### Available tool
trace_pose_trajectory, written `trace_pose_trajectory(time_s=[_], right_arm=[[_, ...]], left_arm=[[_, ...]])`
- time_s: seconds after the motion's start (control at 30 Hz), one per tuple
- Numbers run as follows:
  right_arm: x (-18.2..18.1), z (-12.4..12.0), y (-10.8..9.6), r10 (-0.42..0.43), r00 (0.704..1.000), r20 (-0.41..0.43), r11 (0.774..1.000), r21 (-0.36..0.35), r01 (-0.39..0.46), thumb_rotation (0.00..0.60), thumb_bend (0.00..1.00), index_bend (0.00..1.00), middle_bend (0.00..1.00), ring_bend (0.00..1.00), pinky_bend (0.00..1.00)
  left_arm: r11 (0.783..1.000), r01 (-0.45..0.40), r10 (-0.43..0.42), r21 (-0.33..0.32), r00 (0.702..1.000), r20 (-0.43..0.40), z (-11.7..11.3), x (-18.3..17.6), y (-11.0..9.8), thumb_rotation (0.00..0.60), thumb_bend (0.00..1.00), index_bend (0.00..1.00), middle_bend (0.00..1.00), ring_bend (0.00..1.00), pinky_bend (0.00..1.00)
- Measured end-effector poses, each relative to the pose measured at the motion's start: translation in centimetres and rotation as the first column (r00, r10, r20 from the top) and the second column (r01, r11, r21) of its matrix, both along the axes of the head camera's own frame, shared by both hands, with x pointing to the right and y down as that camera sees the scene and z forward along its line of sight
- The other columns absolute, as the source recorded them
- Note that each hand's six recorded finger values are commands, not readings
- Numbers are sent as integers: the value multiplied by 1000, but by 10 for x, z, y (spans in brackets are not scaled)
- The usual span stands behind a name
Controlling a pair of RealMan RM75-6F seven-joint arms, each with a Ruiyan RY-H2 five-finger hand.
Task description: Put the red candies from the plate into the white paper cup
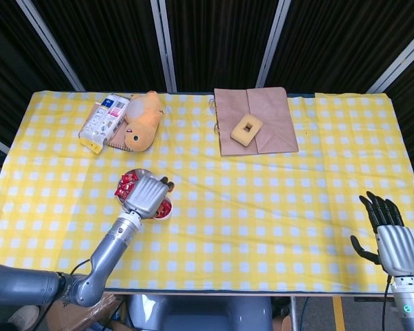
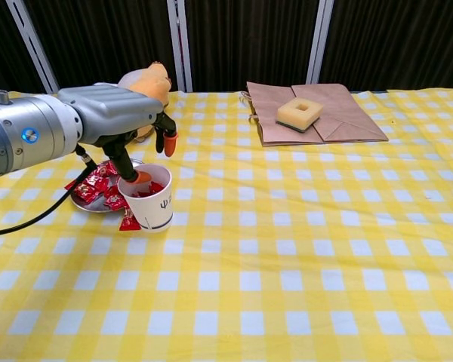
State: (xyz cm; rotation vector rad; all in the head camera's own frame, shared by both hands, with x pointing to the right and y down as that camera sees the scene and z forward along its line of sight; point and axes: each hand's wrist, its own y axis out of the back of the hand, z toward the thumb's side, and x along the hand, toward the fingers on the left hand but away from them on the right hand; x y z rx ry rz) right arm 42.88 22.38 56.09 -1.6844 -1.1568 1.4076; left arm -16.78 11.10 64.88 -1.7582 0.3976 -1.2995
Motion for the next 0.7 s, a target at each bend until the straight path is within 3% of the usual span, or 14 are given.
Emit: trace_pose_trajectory(time_s=[0.3,0.7], right_arm=[[0,-1,0,0,1000,2,1000,4,0,600,426,0,0,0,0],[-1,1,0,-5,1000,3,1000,0,5,600,426,0,0,0,0]], left_arm=[[1000,25,-25,16,1000,0,-6,-11,-7,600,301,355,329,836,905],[994,106,-103,-13,986,132,19,-67,-14,600,237,272,280,836,905]])
